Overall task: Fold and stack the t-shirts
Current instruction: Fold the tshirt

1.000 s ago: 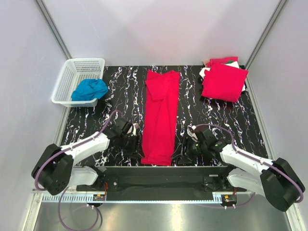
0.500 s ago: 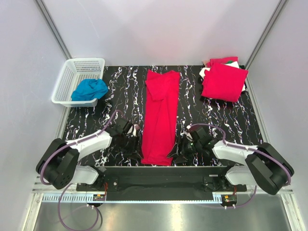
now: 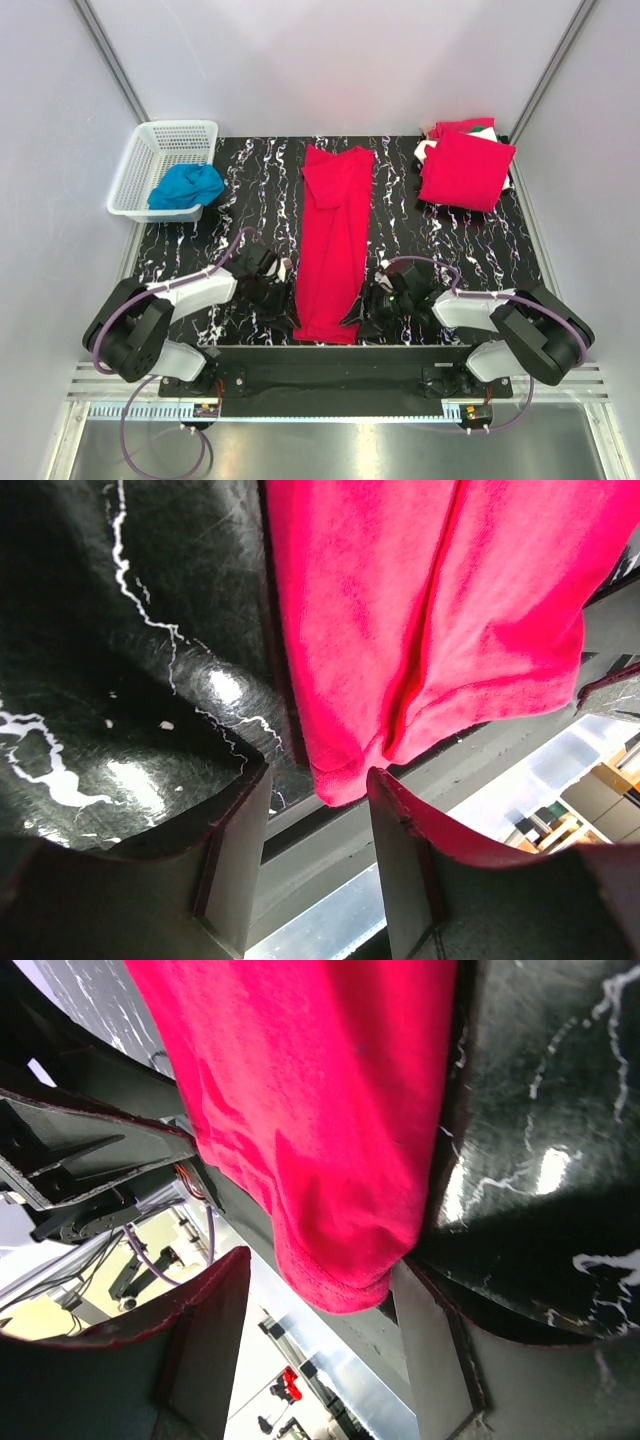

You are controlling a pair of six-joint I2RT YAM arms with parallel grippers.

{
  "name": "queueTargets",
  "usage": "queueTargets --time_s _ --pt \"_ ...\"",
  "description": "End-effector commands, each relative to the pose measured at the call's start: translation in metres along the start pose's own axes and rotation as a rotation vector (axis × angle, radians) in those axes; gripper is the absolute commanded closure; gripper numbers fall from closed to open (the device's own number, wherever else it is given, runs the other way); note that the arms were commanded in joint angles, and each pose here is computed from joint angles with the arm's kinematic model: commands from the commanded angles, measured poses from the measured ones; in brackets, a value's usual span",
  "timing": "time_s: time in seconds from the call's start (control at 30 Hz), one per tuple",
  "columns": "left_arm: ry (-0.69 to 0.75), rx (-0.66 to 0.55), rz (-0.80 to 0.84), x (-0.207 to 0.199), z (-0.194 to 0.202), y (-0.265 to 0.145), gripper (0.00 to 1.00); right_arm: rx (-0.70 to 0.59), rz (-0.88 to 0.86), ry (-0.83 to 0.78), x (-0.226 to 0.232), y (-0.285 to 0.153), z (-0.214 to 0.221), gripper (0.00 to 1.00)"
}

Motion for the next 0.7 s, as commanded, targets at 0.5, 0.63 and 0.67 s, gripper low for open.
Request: queueTargets --time_s 0.5,0.63,0.67 --pt "-0.035 -0.024 -0.066 0.018 0.000 0.012 0.50 -0.033 0.040 0.013 -0.020 0.011 0.008 0.36" --pt "-0.055 -0.034 -0.094 0.024 0.002 0.013 0.50 -0.034 0.113 0.044 -0.040 0.008 0.015 0.37" --pt "-0.056 -0.036 -0.102 0.025 0.003 0.013 0.50 -0.036 0.124 0.047 -0.042 0.007 0.015 0.37"
Point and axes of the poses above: each gripper's point midway between its finger pads, its own y axis out along the fingers, its own x axis along the line the jaws close on, z = x × y, the point moved 3 cm from there along -y, back along the fingers, and after that the axes turned 6 degrees about y, right-handed, at the moved point
